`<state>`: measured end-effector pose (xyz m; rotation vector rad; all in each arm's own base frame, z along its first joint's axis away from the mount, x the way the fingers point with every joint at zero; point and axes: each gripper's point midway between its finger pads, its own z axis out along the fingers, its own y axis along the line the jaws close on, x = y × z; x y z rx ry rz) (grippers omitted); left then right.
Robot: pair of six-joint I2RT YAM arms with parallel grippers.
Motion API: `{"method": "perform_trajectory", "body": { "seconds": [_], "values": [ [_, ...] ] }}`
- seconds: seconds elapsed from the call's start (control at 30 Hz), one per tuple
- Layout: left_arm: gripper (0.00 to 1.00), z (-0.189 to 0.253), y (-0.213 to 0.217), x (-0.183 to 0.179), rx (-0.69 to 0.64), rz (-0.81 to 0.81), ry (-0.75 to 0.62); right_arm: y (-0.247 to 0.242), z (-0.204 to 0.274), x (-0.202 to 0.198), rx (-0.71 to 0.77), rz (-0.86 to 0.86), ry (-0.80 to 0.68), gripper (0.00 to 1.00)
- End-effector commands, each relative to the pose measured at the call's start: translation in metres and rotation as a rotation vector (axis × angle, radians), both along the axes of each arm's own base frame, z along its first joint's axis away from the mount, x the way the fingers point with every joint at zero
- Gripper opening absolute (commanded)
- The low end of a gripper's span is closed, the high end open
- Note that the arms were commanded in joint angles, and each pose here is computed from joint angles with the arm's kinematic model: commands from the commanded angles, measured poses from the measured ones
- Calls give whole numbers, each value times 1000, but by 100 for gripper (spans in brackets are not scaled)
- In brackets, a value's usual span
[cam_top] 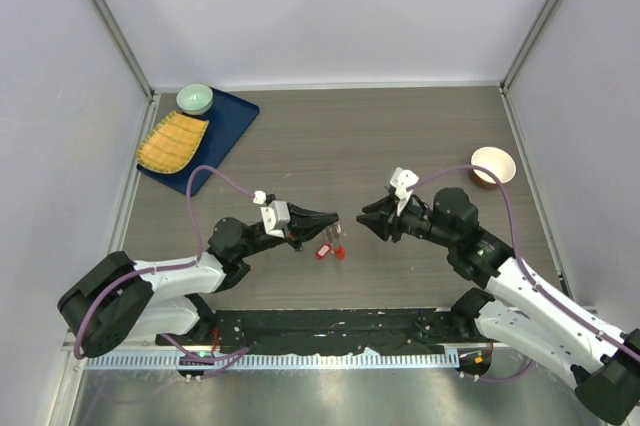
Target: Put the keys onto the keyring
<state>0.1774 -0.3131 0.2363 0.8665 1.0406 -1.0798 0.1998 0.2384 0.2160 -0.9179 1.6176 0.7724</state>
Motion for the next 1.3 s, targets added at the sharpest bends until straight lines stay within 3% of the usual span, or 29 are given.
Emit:
{"method": "perform_trajectory", "body": {
  "seconds": [0.0,0.3,0.83,1.27],
  "values": [
    [0,66,16,-5,-222,50,-196,8,26,-4,161,27,-96,36],
    [0,74,15,-9,-242,25,-187,34,36,-8,257,156,-110,38],
    [0,83,12,-11,-260,-7,-176,50,27,-16,238,279,-82,38],
    [0,87,9,-17,-263,-47,-172,56,38,-18,248,326,-110,26]
  ]
}}
